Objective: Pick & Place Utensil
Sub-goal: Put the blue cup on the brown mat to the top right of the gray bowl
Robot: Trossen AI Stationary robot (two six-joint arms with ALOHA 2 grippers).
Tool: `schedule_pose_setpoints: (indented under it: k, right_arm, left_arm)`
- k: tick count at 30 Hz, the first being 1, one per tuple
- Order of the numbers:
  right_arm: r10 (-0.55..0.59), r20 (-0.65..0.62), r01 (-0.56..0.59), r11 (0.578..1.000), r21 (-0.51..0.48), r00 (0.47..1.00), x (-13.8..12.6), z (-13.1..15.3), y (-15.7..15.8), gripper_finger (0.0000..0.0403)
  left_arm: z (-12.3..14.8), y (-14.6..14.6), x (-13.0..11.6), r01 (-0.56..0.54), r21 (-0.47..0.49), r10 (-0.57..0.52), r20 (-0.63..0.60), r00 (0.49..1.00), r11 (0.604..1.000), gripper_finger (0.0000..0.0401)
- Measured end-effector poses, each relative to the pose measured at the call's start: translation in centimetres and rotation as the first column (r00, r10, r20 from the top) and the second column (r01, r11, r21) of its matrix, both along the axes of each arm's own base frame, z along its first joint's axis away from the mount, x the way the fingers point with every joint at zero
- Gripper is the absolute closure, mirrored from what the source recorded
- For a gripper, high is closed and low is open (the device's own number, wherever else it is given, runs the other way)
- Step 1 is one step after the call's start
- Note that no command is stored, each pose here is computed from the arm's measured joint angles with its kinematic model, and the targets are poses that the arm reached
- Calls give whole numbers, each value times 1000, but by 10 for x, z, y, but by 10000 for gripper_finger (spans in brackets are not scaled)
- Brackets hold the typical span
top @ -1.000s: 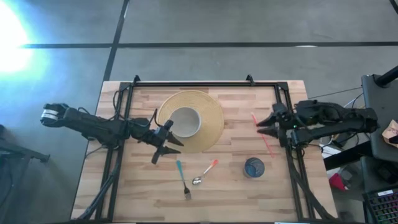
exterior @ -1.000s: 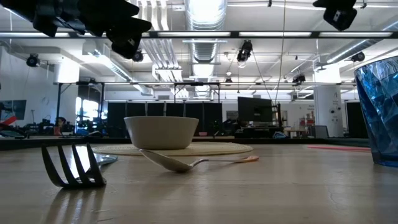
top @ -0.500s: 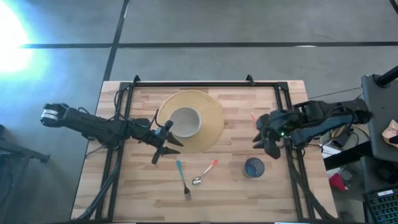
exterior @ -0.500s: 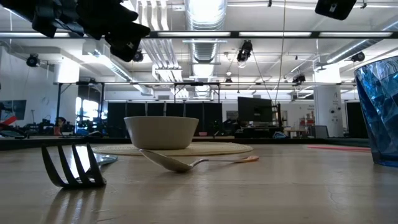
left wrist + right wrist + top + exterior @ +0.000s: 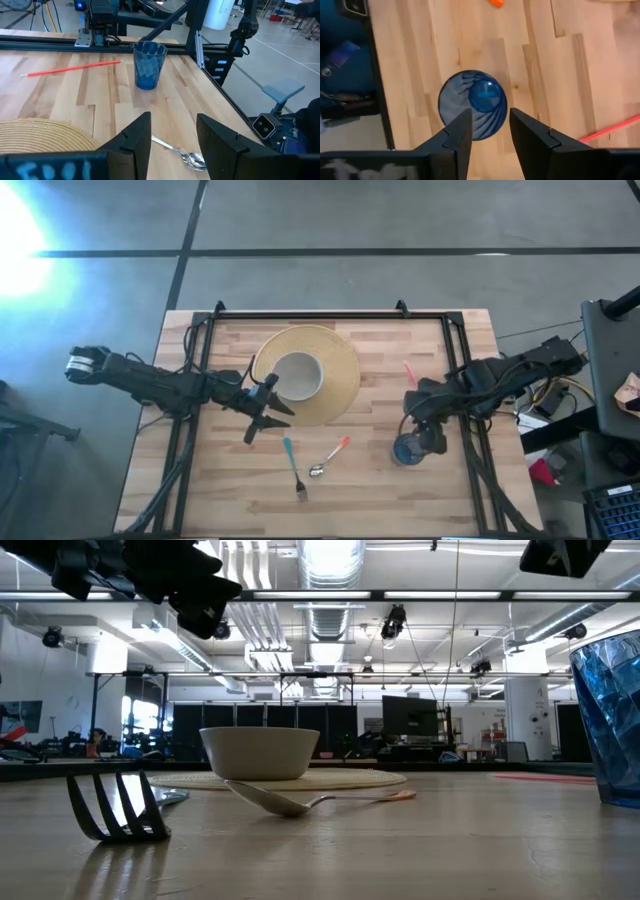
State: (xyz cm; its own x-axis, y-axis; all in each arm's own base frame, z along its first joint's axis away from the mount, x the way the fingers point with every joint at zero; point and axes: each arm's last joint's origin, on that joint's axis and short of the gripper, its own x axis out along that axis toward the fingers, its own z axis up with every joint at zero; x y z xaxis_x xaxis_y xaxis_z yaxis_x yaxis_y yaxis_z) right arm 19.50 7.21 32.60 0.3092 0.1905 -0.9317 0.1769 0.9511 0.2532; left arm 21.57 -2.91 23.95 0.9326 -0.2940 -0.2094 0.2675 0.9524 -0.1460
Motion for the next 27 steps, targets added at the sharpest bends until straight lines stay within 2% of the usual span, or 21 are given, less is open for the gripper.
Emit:
schedule_pose_setpoints:
  k: [13, 21, 27]
  right_arm:
    - [14, -124, -24, 997, -78, 992, 10, -36, 3, 266]
    - [14, -163, -30, 995, -91, 987, 15, -64, 5, 282]
    - [-2, -196, -18, 995, -99, 981, 19, -73, 7, 275]
  left_arm:
    - [0, 0, 0, 0, 0, 0, 1, 1000, 1000, 252]
    - [0, 0, 0, 0, 0, 0, -1, 1000, 1000, 252]
    - [0, 0, 0, 0, 0, 0, -2, 1000, 1000, 252]
